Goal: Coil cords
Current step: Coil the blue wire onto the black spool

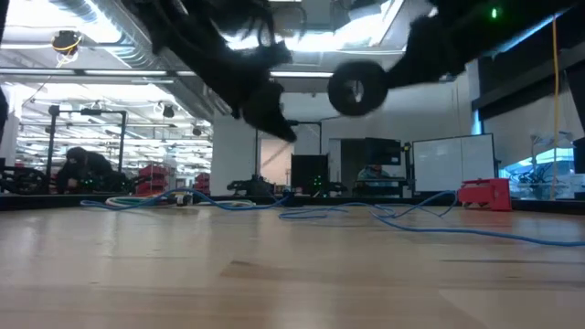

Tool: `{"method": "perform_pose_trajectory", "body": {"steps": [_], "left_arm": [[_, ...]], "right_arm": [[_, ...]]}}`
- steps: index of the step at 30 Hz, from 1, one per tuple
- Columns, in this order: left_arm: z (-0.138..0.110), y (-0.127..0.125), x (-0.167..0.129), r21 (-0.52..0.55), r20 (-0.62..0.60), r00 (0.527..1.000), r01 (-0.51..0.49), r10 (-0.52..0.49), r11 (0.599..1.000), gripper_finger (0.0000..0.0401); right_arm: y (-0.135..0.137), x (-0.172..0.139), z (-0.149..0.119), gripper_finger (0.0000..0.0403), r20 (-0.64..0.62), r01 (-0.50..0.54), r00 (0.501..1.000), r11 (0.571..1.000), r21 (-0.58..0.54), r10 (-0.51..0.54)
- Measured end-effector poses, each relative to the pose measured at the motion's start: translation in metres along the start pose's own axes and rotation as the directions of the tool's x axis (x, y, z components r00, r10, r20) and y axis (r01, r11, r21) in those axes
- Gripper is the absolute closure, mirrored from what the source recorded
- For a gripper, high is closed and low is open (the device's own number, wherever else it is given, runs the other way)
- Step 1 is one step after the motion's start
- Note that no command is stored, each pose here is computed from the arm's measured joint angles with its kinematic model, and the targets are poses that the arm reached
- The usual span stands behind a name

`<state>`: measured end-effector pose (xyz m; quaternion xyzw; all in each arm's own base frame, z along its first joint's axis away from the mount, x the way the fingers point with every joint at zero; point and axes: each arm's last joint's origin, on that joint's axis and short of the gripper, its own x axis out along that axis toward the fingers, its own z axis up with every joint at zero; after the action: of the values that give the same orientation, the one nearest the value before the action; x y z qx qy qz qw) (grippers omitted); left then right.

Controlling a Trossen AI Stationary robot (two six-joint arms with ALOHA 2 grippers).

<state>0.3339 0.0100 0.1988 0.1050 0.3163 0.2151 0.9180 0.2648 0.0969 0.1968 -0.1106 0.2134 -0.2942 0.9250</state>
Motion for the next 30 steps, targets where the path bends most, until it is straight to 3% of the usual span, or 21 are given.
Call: {"method": "perform_pose_trajectory", "body": {"steps": [5, 10, 17, 24, 30], "left_arm": [[0.017, 0.001, -0.022, -0.097, 0.105, 0.994, 0.023, -0.013, 0.995, 0.04], [0.023, -0.008, -0.027, -0.125, 0.172, 0.983, 0.079, -0.057, 0.989, 0.04], [0.026, -0.021, -0.031, -0.036, 0.218, 0.935, 0.293, -0.279, 0.955, 0.04], [0.035, -0.027, -0.025, -0.099, 0.354, 0.896, 0.321, -0.268, 0.942, 0.04], [0.032, -0.036, -0.012, -0.101, 0.385, 0.878, 0.349, -0.286, 0.932, 0.04]], "right_arm": [[0.002, 0.016, -0.017, 0.0398, -0.05, 0.041, 0.998, 0.999, 0.001, -0.041], [0.002, 0.037, -0.025, 0.0398, -0.086, 0.068, 0.994, 0.998, 0.014, -0.067], [0.001, 0.049, -0.031, 0.0398, -0.092, 0.138, 0.987, 0.989, 0.056, -0.133], [0.003, 0.049, -0.023, 0.0398, -0.037, 0.128, 0.991, 0.988, 0.091, -0.125], [0.005, 0.05, -0.014, 0.0398, 0.02, 0.119, 0.992, 0.99, 0.079, -0.121]]}}
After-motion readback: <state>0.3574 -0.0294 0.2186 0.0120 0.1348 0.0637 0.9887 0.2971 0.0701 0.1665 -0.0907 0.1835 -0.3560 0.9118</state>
